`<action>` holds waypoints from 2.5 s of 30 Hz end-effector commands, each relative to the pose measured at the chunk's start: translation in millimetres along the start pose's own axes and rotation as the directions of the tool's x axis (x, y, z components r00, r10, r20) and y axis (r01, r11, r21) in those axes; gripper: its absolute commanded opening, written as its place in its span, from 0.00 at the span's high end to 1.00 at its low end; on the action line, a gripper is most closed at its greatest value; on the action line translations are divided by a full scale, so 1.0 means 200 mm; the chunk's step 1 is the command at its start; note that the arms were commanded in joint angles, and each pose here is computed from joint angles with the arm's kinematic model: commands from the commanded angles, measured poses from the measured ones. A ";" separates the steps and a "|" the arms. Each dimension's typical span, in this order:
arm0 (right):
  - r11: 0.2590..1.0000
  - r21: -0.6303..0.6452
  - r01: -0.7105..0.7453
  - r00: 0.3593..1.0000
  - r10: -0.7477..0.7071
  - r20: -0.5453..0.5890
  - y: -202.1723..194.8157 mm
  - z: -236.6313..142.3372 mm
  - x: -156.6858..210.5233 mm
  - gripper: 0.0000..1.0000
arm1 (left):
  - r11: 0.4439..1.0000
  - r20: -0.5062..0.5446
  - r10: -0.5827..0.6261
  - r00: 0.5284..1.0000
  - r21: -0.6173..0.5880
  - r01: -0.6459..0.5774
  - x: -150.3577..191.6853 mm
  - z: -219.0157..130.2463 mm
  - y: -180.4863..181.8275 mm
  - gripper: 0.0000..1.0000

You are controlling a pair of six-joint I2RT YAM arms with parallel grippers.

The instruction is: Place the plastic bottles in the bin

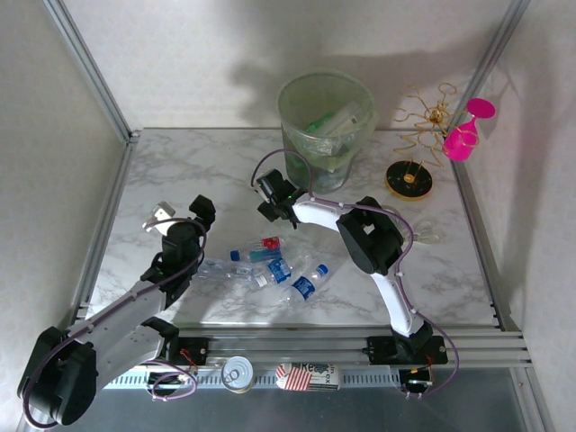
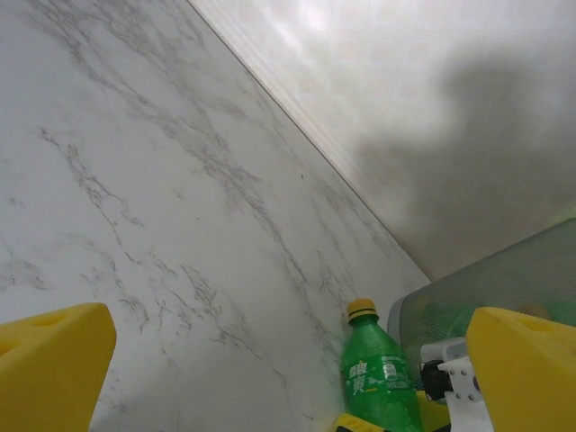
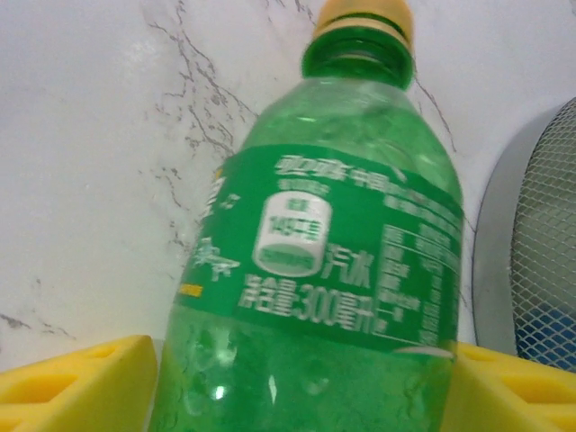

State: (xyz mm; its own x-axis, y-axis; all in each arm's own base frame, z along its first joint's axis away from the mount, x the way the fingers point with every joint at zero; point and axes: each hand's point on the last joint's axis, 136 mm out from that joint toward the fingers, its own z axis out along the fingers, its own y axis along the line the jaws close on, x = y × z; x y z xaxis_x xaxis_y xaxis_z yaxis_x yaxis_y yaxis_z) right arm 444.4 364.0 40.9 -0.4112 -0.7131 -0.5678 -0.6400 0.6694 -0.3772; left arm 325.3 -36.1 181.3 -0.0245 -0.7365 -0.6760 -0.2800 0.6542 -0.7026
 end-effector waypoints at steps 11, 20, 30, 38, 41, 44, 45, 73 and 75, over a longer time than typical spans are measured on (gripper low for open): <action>0.995 -0.024 -0.098 0.995 0.098 -0.036 0.01 0.04 -0.01 0.41 | 1.000 0.030 -0.019 0.999 0.006 0.019 -0.06 -0.03 0.00 0.00; 0.986 -0.097 -0.132 0.990 0.136 0.032 0.01 -0.08 -0.13 0.55 | 1.000 0.035 -0.026 0.999 0.007 0.025 -0.07 -0.04 0.00 0.00; 0.943 -0.270 -0.193 0.914 0.273 0.301 -0.10 -0.61 -0.51 0.55 | 1.000 0.038 -0.027 0.999 0.016 0.027 -0.07 -0.04 -0.01 0.00; 0.908 -0.355 -0.222 0.746 0.393 0.538 -0.40 -1.14 -0.76 0.56 | 0.999 0.032 -0.027 0.999 0.029 0.026 -0.07 -0.03 -0.03 0.00; 0.901 -0.358 -0.247 0.674 0.425 0.604 -0.58 -1.31 -0.79 0.57 | 0.999 0.023 -0.021 1.000 0.034 0.020 -0.06 -0.03 -0.04 0.00; 0.903 -0.321 -0.286 0.619 0.430 0.657 -0.75 -1.43 -0.81 0.57 | 0.999 0.010 -0.015 1.000 0.039 0.014 -0.05 -0.02 -0.05 0.00; 0.904 -0.301 -0.305 0.605 0.427 0.672 -0.81 -1.46 -0.81 0.57 | 0.999 0.004 -0.013 1.000 0.042 0.013 -0.04 -0.02 -0.06 0.00; 0.823 -0.116 -0.556 0.644 0.515 0.566 -1.35 -0.98 -0.62 0.29 | 0.999 -0.048 -0.003 0.999 0.046 0.005 0.02 0.02 -0.08 0.00; 0.821 -0.111 -0.559 0.641 0.514 0.571 -1.36 -1.00 -0.62 0.19 | 0.999 -0.048 -0.005 0.999 0.045 0.007 0.02 0.02 -0.08 0.00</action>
State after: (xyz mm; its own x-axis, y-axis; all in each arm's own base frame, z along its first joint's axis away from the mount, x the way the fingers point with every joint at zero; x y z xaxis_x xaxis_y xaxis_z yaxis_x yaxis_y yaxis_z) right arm 541.6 230.2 327.1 -0.2840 -0.0265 -0.9584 -0.3720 0.9244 0.0847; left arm 329.2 -48.8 172.9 -0.0937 -0.7377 -0.6686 -0.2576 0.6666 -0.6995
